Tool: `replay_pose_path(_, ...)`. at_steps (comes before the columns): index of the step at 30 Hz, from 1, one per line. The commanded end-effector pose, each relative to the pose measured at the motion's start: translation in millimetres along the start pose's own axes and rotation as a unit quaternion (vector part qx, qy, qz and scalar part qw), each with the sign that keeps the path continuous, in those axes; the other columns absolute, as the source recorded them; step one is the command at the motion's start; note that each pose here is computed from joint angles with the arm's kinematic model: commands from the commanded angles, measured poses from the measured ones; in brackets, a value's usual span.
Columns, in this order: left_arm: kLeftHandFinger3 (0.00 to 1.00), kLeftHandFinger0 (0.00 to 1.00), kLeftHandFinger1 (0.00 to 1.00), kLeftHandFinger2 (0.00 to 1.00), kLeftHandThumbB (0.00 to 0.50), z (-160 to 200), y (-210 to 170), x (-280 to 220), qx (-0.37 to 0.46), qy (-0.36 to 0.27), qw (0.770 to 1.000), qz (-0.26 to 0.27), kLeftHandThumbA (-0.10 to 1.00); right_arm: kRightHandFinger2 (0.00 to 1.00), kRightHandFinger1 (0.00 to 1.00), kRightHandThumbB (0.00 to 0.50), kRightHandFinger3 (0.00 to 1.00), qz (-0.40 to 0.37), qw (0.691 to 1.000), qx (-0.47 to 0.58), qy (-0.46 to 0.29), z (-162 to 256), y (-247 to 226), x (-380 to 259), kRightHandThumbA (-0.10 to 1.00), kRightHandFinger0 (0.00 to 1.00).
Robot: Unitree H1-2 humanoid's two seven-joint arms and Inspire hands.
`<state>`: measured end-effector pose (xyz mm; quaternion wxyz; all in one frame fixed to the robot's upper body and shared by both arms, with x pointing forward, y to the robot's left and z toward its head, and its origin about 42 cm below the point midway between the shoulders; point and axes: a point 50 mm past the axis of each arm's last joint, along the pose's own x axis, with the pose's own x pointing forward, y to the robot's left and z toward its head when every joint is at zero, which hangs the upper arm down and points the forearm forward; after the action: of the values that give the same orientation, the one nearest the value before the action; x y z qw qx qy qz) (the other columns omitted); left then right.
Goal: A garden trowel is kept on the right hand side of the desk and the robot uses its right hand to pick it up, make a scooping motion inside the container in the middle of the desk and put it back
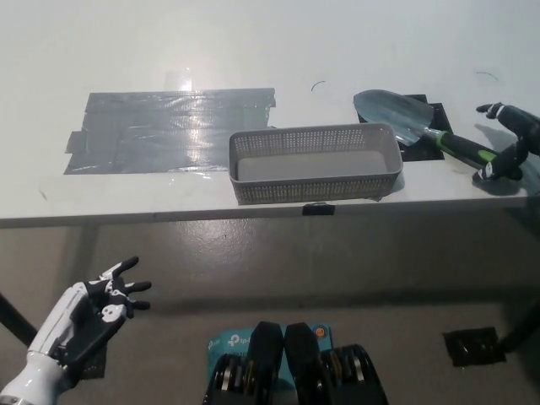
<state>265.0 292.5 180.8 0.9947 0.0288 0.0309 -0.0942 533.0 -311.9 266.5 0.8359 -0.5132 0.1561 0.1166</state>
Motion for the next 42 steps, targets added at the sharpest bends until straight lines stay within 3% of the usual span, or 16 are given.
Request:
replay_pose_path(1, 1.00, 0.73, 0.79, 0.98, 0.026, 10, 0, -1, 0.020, -0.018, 0.999, -0.017, 0.41, 1.00, 1.00, 0.500, 1.00, -0.028, 0.998, -0.010, -0.051, 20, -18, -5, 0.88, 1.00)
replay_pose_path(3, 1.00, 0.73, 0.80, 0.97, 0.017, 10, -1, -1, 0.021, -0.018, 0.999, -0.018, 0.41, 1.00, 1.00, 0.500, 1.00, -0.024, 0.998, -0.008, -0.059, 26, -14, -4, 0.86, 1.00)
replay_pose_path(4, 1.00, 0.74, 0.80, 0.97, 0.031, 10, -2, 0, 0.013, -0.013, 1.000, -0.015, 0.41, 1.00, 1.00, 0.478, 1.00, -0.019, 0.998, -0.008, -0.064, 31, -11, -3, 0.84, 1.00)
replay_pose_path(6, 1.00, 0.75, 0.81, 0.97, 0.013, 9, -3, 0, 0.009, -0.013, 1.000, -0.014, 0.41, 1.00, 1.00, 0.461, 1.00, -0.015, 0.998, -0.009, -0.065, 35, -8, -3, 0.82, 1.00)
replay_pose_path(8, 1.00, 0.76, 0.81, 0.97, 0.005, 10, -4, 0, 0.011, -0.014, 1.000, -0.015, 0.42, 1.00, 1.00, 0.468, 1.00, -0.013, 0.998, -0.010, -0.063, 34, -7, -1, 0.81, 1.00)
replay_pose_path(12, 1.00, 0.73, 0.79, 0.96, 0.015, 11, -5, 1, 0.004, -0.022, 1.000, -0.017, 0.45, 1.00, 1.00, 0.496, 1.00, 0.003, 1.000, -0.009, -0.029, 20, -3, 3, 0.82, 1.00)
replay_pose_path(17, 1.00, 0.74, 0.81, 0.99, 0.051, 13, -5, 1, 0.011, -0.024, 0.999, -0.024, 0.52, 1.00, 1.00, 0.468, 1.00, 0.009, 1.000, -0.012, 0.026, -17, -3, 5, 0.82, 1.00)
replay_pose_path(21, 1.00, 0.74, 0.80, 0.97, 0.040, 13, -6, 1, 0.011, -0.027, 0.999, -0.026, 0.52, 1.00, 1.00, 0.493, 1.00, 0.009, 0.999, -0.009, 0.053, -34, -4, 6, 0.83, 1.00)
replay_pose_path(24, 1.00, 0.72, 0.79, 0.95, 0.045, 16, -6, 3, 0.008, -0.029, 0.999, -0.028, 0.49, 1.00, 1.00, 0.473, 1.00, 0.011, 0.998, 0.008, 0.064, -41, -3, 6, 0.78, 1.00)
replay_pose_path(28, 1.00, 0.74, 0.79, 0.97, 0.029, 16, -7, 3, 0.009, -0.031, 0.999, -0.033, 0.50, 1.00, 1.00, 0.484, 1.00, 0.015, 0.998, 0.008, 0.058, -34, 4, 7, 0.77, 1.00)
replay_pose_path(30, 1.00, 0.75, 0.80, 0.98, 0.037, 17, -8, 6, 0.009, -0.035, 0.999, -0.038, 0.53, 1.00, 1.00, 0.478, 1.00, 0.015, 0.998, 0.017, 0.051, -30, 6, 7, 0.73, 1.00)
replay_pose_path(33, 1.00, 0.74, 0.79, 0.98, 0.069, 19, -9, 7, 0.010, -0.043, 0.998, -0.044, 0.60, 1.00, 1.00, 0.471, 1.00, 0.018, 0.999, -0.021, 0.030, -13, 10, 11, 0.77, 1.00)
replay_pose_path(36, 1.00, 0.73, 0.80, 0.99, 0.034, 21, -11, 9, 0.009, -0.049, 0.998, -0.049, 0.63, 1.00, 1.00, 0.491, 1.00, 0.021, 0.999, -0.024, 0.003, 8, 9, 14, 0.74, 1.00)
replay_pose_path(38, 1.00, 0.73, 0.80, 0.99, 0.043, 23, -12, 10, 0.010, -0.051, 0.997, -0.050, 0.66, 1.00, 1.00, 0.494, 1.00, 0.019, 1.000, -0.021, -0.001, 12, 7, 15, 0.73, 1.00)
replay_pose_path(40, 1.00, 0.73, 0.79, 0.98, 0.039, 22, -11, 10, 0.007, -0.052, 0.997, -0.051, 0.66, 1.00, 1.00, 0.461, 1.00, 0.026, 0.999, -0.024, -0.013, 19, 5, 14, 0.72, 1.00)
replay_pose_path(42, 1.00, 0.73, 0.80, 0.98, 0.057, 23, -11, 9, 0.006, -0.054, 0.997, -0.051, 0.69, 1.00, 1.00, 0.348, 1.00, 0.035, 0.999, -0.012, -0.011, 18, 3, 14, 0.58, 1.00)
